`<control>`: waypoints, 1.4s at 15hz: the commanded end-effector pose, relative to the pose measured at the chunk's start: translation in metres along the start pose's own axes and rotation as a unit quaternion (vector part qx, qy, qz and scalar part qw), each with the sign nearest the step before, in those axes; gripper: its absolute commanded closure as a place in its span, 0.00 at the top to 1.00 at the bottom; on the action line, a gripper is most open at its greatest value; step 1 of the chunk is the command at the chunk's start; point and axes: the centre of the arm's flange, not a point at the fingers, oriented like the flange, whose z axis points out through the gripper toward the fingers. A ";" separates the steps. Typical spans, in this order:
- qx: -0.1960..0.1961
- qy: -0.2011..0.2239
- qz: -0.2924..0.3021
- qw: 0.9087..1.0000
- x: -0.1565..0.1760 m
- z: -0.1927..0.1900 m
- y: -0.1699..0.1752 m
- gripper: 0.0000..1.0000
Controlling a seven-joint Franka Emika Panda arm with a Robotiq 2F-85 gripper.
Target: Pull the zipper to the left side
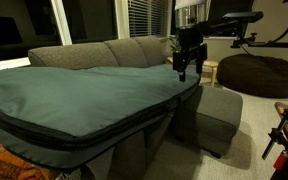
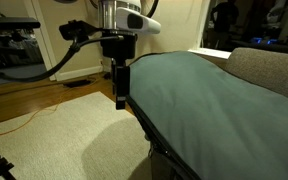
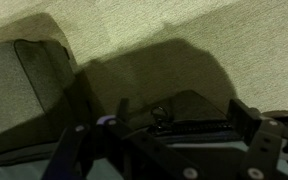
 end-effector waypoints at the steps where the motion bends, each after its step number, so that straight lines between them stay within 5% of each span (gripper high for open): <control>1: 0.000 0.000 0.000 1.000 0.000 0.000 0.000 1.00; 9: -0.021 -0.046 -0.004 0.999 -0.008 0.063 -0.071 1.00; 21: -0.049 -0.023 0.070 0.996 0.024 0.109 -0.071 1.00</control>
